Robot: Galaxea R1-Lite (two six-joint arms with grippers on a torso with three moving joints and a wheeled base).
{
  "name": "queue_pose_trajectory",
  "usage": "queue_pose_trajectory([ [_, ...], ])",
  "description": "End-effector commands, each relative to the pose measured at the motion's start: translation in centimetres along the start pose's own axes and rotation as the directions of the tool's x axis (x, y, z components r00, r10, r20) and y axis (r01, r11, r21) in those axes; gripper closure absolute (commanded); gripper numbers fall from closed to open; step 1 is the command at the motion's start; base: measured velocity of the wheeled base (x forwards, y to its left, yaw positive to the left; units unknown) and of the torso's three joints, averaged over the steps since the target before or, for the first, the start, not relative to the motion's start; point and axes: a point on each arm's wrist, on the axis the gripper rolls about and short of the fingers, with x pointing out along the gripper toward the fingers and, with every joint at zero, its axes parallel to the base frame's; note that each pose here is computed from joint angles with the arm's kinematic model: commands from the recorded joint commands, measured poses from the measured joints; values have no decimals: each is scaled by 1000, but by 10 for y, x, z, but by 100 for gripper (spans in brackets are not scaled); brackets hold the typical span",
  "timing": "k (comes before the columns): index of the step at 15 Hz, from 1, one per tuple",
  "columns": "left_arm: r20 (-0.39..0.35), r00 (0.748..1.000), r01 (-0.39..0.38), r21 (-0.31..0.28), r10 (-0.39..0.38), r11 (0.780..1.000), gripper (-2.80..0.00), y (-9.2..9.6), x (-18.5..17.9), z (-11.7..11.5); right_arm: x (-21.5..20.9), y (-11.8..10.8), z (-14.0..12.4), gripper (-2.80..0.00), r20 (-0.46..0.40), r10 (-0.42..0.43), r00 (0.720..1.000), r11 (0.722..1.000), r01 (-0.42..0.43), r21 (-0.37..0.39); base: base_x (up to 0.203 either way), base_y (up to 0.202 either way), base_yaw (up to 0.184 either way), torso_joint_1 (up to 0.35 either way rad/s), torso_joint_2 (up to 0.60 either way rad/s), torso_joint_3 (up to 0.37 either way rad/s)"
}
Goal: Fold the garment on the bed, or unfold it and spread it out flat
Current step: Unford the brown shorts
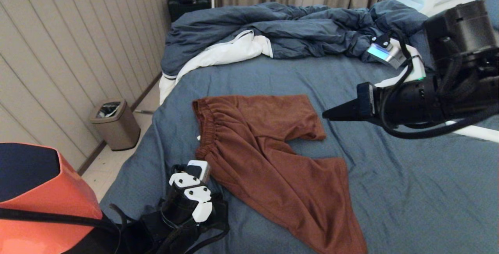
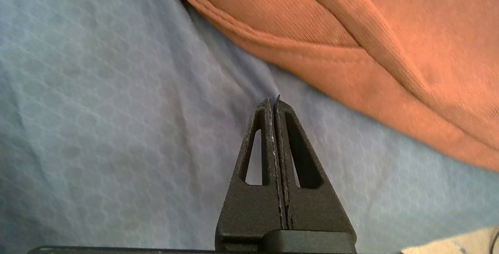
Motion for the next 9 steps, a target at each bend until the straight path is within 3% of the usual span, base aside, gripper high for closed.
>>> queue_pose_trajectory([
  [1,23,999,-31,-26,31,999,0,8,6,8,24,-7,10,0,-18,-8,1000,1000,8,7,0,0,0,0,0,0],
  [7,67,987,-139,-87,145,986,0,29,49,58,34,-24,25,0,8,-48,999,999,48,19,0,0,0,0,0,0],
  [8,63,986,-149,-90,155,985,-280,29,52,67,34,-24,26,0,13,-49,999,999,49,18,0,0,0,0,0,0],
  [9,60,985,-156,-88,162,984,-280,29,50,73,33,-25,27,0,15,-51,999,999,51,18,0,0,0,0,0,0],
])
